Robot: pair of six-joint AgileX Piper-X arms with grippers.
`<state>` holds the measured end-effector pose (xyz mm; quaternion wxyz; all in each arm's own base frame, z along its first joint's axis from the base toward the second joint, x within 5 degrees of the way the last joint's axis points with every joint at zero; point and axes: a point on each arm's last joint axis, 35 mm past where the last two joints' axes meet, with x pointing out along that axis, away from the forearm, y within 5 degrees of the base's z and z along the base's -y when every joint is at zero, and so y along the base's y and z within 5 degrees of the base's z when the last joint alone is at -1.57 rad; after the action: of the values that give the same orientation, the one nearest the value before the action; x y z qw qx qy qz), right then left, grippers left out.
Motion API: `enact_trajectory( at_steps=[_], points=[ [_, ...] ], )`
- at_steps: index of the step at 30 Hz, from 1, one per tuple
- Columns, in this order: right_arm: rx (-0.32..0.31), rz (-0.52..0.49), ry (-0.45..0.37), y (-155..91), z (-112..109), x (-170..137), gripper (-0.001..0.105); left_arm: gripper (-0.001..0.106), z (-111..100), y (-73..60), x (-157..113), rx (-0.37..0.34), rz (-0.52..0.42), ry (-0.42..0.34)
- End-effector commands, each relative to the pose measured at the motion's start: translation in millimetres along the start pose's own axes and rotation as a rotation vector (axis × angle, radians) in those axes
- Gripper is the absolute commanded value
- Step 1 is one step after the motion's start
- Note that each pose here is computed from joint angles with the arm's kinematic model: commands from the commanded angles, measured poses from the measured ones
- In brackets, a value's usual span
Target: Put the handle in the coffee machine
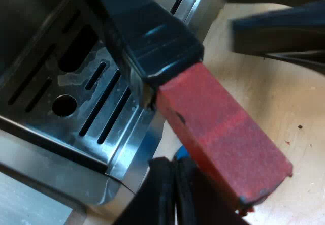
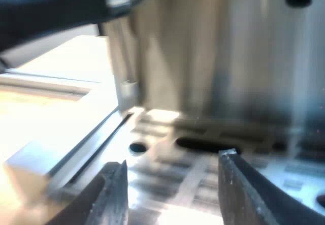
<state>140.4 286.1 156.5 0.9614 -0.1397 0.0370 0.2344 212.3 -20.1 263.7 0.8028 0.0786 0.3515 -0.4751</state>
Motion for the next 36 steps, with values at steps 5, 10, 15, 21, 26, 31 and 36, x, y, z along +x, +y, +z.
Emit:
enact_trajectory(
  at_steps=[5,10,15,21,26,31,36],
  points=[
    [0.034,0.117,0.055,6.8,19.1,-39.4,0.044,0.000,5.6,-9.4,-2.5,0.016,-0.082,-0.059],
    [0.081,0.175,0.051,4.5,40.3,-63.3,0.044,0.000,5.3,-9.1,-2.5,0.035,-0.074,-0.052],
    [0.079,0.218,0.036,-5.6,60.7,-85.8,0.044,0.000,4.0,-8.9,-1.9,0.083,-0.046,-0.018],
    [0.115,0.216,-0.001,-22.1,79.5,-99.3,0.044,0.000,6.0,-13.3,3.2,0.136,-0.053,0.012],
    [0.152,0.216,-0.045,-32.8,92.2,-106.5,0.044,0.000,8.4,-21.8,11.1,0.180,-0.081,0.055],
    [0.064,0.239,-0.055,-41.9,101.1,-113.6,0.045,0.000,12.8,-32.2,20.2,0.228,-0.123,0.080],
    [-0.032,0.283,0.029,-48.7,110.4,-119.4,0.068,0.000,16.0,-31.5,18.7,0.239,-0.099,0.091]
  ],
)
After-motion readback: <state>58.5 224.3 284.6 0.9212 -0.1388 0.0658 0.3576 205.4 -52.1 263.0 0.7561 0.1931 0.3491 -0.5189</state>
